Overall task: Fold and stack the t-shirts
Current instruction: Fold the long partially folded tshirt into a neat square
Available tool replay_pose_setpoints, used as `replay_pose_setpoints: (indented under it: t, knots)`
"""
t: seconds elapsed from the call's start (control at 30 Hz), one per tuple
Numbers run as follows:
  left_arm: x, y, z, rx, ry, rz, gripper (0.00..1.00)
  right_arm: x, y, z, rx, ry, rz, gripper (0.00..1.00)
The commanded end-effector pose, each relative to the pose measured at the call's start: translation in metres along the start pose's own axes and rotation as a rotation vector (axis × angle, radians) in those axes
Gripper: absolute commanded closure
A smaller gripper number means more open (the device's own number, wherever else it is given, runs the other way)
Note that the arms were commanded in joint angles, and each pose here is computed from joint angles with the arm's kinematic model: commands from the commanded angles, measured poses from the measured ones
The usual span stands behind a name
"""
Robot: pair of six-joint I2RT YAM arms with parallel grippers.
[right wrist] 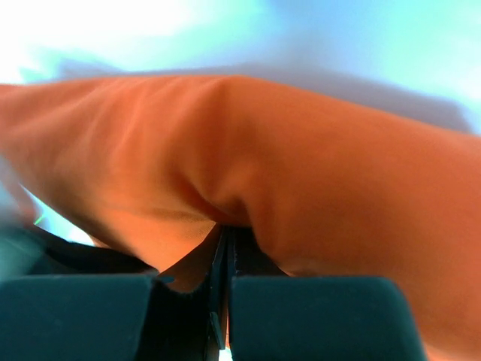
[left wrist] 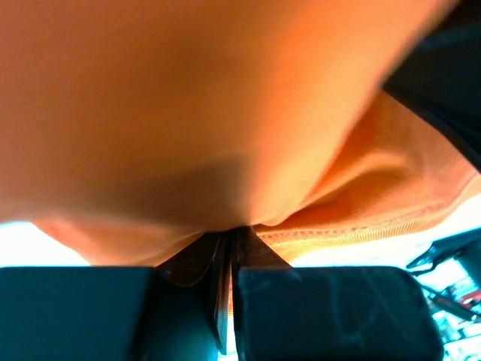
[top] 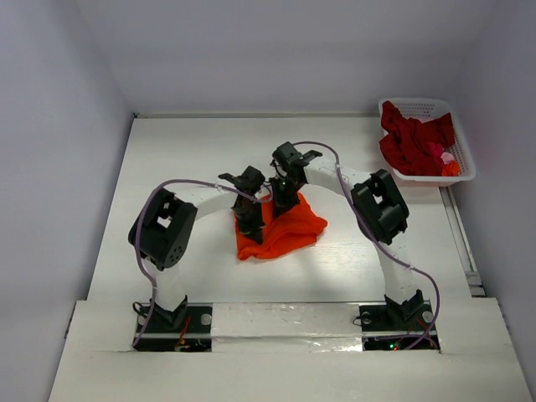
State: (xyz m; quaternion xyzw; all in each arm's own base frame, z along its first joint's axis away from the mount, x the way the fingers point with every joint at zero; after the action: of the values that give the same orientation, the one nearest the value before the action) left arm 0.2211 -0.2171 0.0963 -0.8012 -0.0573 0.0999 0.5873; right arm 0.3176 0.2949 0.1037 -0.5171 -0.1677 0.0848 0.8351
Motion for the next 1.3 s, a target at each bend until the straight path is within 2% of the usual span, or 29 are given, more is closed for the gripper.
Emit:
replay_pose_setpoints:
  t: [0.0, 0.3, 1.07, 1.27]
  knots:
    - [0.030, 0.003, 0.025, 0.105, -0.018, -0.095, 1.00, 0.016, -0.002, -0.004, -0.010, -0.017, -0.034, 1.00]
    - [0.063, -0.013, 0.037, 0.108, -0.051, -0.143, 1.00, 0.036, -0.009, -0.014, 0.002, 0.008, -0.058, 1.00]
    - [0.086, -0.005, 0.017, 0.061, -0.054, -0.141, 1.00, 0.070, -0.013, -0.026, 0.040, 0.020, -0.084, 1.00]
    - [0.088, -0.016, 0.012, 0.060, -0.055, -0.160, 1.00, 0.072, -0.018, -0.025, 0.035, 0.008, -0.097, 1.00]
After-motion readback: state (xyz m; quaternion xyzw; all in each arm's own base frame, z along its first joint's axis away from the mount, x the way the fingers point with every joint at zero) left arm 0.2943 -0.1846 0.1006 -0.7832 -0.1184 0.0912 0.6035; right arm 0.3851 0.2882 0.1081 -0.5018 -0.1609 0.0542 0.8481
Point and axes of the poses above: each gripper's point midway between its finger pads, its own y axis out along the fingers, its own z axis along the line the jaws close on, x = y × z, the point moved 8 cm from there along -y, back along the fingers, and after that the axes turned 9 degrees about -y, right-handed, at the moved point
